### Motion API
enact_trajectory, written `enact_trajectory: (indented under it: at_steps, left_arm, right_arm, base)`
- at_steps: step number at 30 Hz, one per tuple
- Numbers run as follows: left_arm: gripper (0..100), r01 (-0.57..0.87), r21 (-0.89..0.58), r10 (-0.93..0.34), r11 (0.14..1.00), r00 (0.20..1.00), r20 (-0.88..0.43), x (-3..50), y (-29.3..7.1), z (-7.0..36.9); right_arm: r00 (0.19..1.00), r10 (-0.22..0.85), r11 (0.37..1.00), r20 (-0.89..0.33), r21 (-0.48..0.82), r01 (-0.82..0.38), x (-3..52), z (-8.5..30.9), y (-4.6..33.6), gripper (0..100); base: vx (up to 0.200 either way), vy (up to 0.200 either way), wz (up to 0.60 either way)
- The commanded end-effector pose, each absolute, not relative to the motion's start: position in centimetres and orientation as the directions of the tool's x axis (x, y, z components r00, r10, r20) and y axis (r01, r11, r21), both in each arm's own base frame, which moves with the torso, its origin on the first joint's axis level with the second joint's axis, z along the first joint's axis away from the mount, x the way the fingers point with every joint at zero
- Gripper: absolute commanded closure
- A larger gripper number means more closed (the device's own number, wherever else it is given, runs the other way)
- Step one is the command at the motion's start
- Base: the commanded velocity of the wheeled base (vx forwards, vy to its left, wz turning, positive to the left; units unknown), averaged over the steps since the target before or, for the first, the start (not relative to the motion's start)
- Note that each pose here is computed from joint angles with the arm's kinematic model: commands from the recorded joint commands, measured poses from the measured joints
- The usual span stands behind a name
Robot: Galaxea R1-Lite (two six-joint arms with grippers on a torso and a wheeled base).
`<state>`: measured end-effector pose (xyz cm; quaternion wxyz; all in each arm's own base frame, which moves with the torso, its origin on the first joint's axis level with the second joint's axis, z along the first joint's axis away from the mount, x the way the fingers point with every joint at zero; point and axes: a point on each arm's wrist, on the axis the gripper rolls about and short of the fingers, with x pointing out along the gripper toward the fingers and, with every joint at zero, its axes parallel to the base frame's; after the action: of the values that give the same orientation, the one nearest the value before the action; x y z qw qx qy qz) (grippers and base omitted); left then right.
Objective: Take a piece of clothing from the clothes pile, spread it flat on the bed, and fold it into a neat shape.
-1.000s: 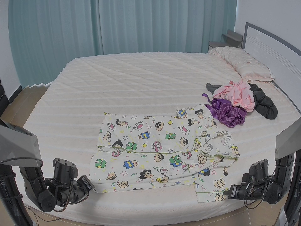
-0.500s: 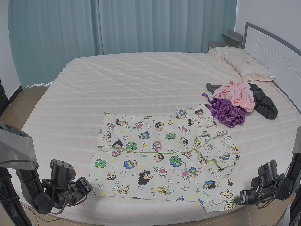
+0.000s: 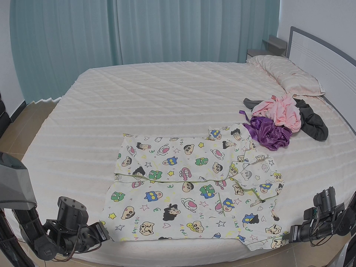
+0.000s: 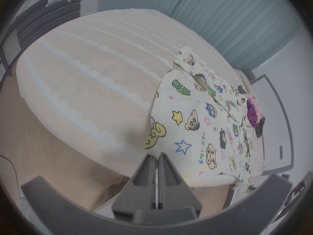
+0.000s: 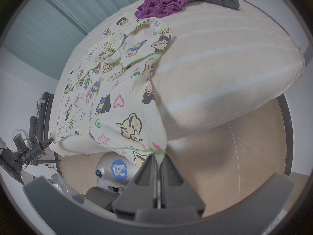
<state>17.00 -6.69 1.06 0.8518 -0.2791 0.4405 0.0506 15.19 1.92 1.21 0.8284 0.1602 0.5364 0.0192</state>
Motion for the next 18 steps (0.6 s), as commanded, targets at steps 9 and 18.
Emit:
enact_trajectory:
  at_steps: [9,18]
  left_arm:
    - [100,-0.299,-0.333,-0.149,0.894,0.503,-0.851,15.0,-7.1,0.5]
    - [100,-0.282,-0.294,-0.147,0.913,0.445,-0.883,13.9,-7.3,0.7]
  right_arm:
    - [0.376,0.193,0.953,-0.906,0.264,0.149,13.2,2.0,1.7,100]
    - [0.326,0.186,0.958,-0.927,0.244,0.148,12.4,2.0,1.6,100]
  base:
    - [0.0,0.0,0.0]
    - [0.0,0.0,0.0]
